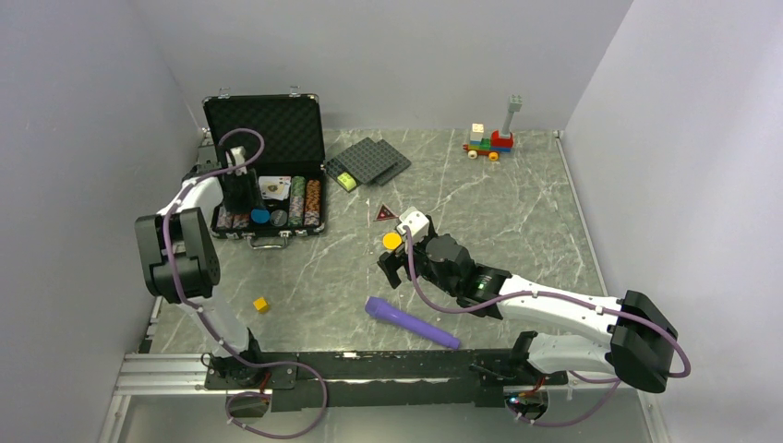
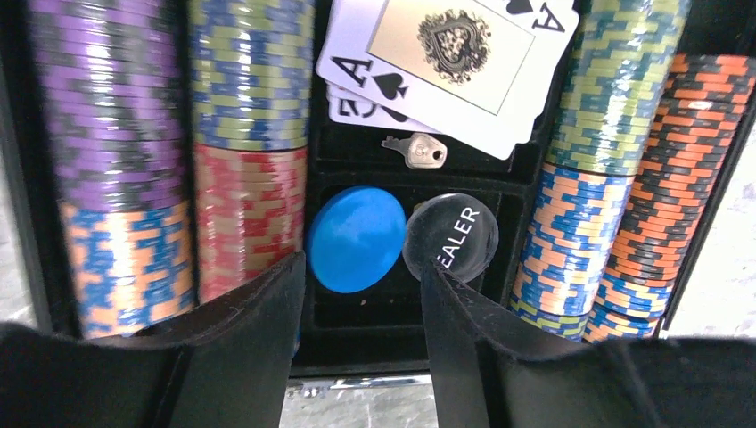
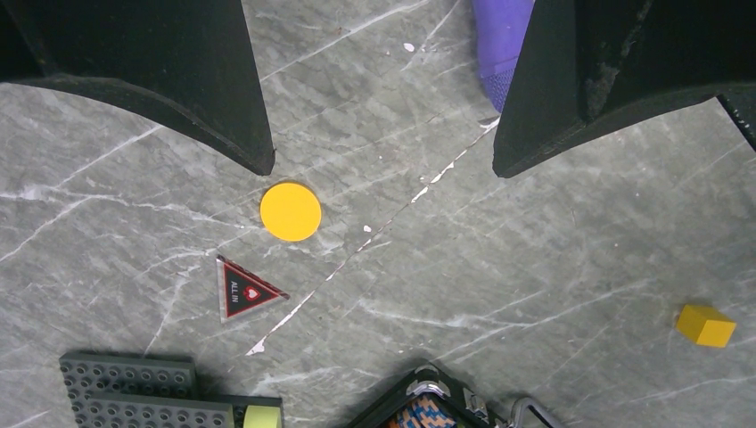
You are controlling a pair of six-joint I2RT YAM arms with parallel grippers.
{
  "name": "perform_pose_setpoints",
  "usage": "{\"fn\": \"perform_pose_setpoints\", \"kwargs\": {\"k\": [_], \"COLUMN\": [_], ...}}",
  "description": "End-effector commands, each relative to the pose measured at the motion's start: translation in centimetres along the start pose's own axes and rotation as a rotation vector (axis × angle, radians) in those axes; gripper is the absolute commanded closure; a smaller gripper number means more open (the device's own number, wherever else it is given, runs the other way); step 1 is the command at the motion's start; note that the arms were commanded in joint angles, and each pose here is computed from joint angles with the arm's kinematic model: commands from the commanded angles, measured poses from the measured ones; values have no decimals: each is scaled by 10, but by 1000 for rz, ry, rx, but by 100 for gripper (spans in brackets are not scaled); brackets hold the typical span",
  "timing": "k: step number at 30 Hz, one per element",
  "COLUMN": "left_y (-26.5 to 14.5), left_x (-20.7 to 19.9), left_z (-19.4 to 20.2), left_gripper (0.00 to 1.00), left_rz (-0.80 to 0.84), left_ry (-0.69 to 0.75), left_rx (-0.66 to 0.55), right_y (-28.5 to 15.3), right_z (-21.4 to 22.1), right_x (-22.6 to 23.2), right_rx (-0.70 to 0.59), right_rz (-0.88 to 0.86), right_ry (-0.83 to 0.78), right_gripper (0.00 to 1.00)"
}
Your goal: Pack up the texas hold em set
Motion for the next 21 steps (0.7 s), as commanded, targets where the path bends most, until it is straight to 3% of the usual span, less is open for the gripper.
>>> {"fn": "perform_pose_setpoints", "kwargs": {"k": [1,9,21], "left_y": [14,34,46], "left_x": [-3,-4,-21], "left_z": [3,16,26], "left_gripper": [44,46,51], "left_rz": [-27,-75,-1], "left_ry": [49,75,92], "left_rx": [48,135,209], "right_y": [0,-3,-5], "right_z": [-6,-4,-4], "right_x": [3,2,1], "right_rx": [-44,-45,-47], "right_rz": [-17,-10,-4], "right_ry": [27,33,40], "right_gripper": [2,2,2]}}
Point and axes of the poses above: each gripper's point midway between its finger pads, its own y axis out along the fingers, its own x axis along the line the jaws close on, z = x × y, the point moved 8 cm from there along -y, back along the fingers, and after that the axes turned 5 degrees about -y, right-handed, at the moved point
